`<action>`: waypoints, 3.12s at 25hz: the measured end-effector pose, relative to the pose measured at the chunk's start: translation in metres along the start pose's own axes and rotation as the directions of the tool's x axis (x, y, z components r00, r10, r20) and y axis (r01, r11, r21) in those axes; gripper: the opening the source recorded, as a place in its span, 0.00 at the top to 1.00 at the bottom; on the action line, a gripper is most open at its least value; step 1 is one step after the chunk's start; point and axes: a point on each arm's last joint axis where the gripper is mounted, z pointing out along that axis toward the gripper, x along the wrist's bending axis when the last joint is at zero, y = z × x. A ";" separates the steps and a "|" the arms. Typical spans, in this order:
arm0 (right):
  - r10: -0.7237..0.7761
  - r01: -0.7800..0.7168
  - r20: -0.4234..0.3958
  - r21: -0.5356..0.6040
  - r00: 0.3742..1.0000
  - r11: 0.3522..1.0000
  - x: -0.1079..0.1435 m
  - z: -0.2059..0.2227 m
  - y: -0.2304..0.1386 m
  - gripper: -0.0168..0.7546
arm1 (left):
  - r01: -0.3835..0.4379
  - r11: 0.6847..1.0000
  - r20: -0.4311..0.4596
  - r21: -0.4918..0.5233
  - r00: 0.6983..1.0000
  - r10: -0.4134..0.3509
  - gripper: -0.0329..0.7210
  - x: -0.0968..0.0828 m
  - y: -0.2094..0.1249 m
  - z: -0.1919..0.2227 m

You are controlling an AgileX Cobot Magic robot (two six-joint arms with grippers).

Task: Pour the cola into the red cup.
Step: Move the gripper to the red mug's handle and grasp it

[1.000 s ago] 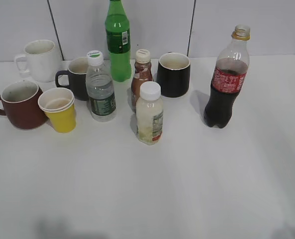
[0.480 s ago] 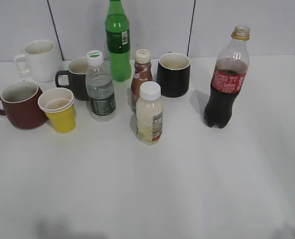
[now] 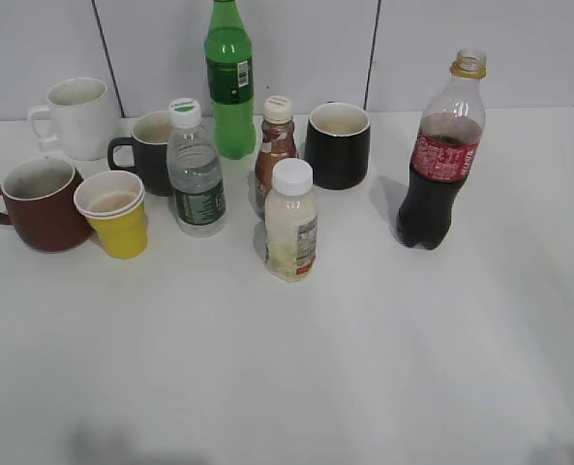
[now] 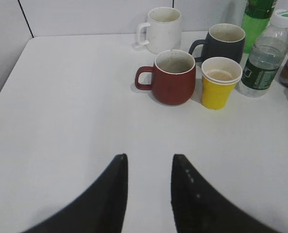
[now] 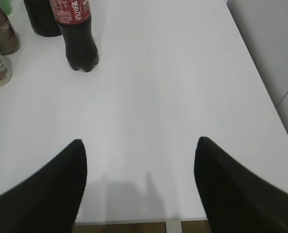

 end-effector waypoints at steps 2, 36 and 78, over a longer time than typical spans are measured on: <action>0.000 0.000 -0.001 0.000 1.000 1.000 0.000 0.000 0.000 0.31 | 0.000 1.000 0.000 0.000 1.000 0.000 0.64 0.000 0.000 0.000; 0.026 -0.026 -0.045 -0.003 0.999 1.000 0.004 0.000 0.000 0.31 | -0.087 0.982 0.191 -0.170 0.974 0.119 0.51 0.048 -0.049 0.334; 0.028 -0.028 -0.046 -0.003 0.999 1.000 0.004 0.000 0.000 0.31 | -0.128 0.965 0.245 -0.230 0.952 0.185 0.74 0.031 -0.060 0.419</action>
